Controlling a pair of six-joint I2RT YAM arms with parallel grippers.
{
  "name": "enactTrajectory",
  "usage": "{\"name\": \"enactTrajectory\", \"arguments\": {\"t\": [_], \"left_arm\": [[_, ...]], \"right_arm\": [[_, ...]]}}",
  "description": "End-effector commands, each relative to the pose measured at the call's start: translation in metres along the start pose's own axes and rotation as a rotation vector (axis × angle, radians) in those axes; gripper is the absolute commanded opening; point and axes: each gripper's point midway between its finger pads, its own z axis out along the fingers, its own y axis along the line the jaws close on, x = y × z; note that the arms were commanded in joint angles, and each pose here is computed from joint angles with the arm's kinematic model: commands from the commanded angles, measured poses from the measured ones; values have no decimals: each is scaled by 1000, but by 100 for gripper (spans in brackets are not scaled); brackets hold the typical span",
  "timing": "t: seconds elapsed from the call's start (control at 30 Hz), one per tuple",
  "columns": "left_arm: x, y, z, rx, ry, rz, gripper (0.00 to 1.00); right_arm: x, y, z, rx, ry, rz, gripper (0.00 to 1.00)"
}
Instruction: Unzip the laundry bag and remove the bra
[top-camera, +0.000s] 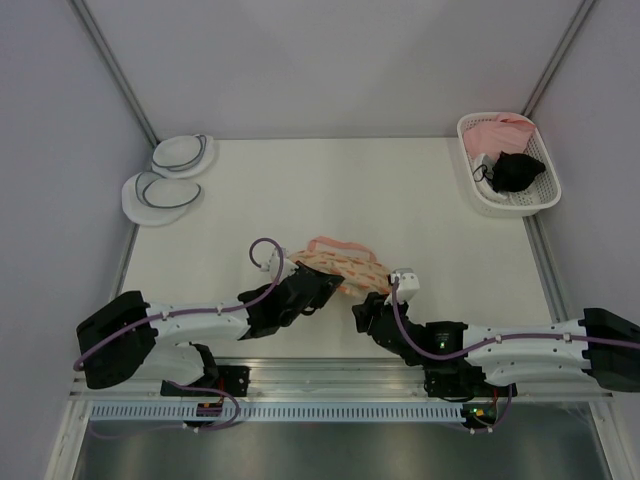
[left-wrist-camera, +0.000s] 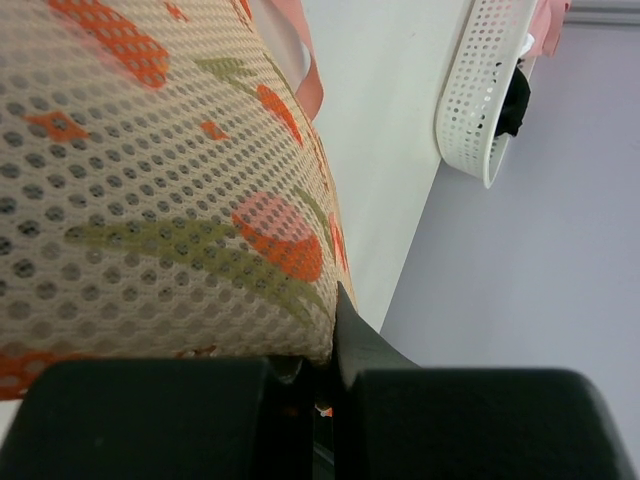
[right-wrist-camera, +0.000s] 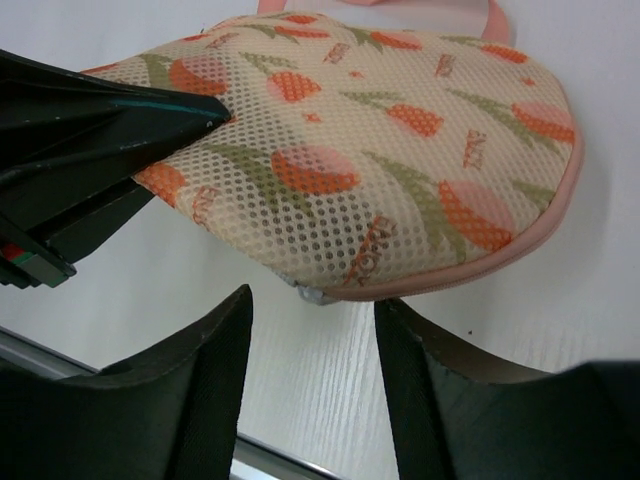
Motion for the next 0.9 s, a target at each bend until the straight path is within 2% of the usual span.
{"name": "enactTrajectory", "arguments": {"t": [0.0, 0.07, 0.1, 0.17, 0.2, 0.23, 0.33, 0.57, 0.77, 0.83, 0.87], "left_arm": [[6, -18, -8, 65, 39, -51, 2], [9, -16, -10, 65, 50, -49, 2], [10, -14, -10, 61, 52, -46, 2], [11, -7, -10, 44, 54, -35, 2], [11, -5, -10, 37, 53, -36, 2], [10, 0, -10, 29, 52, -34, 2], [8, 5, -11, 28, 50, -32, 2], [-12, 18, -21, 16, -6, 47, 2], [-29, 20, -38, 56, -4, 102, 2], [-30, 17, -43, 83, 11, 189, 2], [-30, 19, -43, 91, 29, 276, 2]], "right_arm": [[-18, 6, 5, -4, -106, 33, 57], [-25, 1, 8, 27, -145, 9, 46], [-26, -1, 8, 39, -153, 4, 34], [-31, -1, 7, 52, -171, 2, 20], [-31, -4, 7, 63, -172, -10, 5], [-33, -4, 6, 63, -175, -9, 0], [-37, -8, 0, 69, -167, -19, 0], [-29, -50, -23, 223, -37, -128, 0], [-28, -61, -35, 237, 6, -136, 1], [-31, -56, -37, 224, 11, -130, 0], [-31, -58, -38, 236, 17, -144, 1]]}}
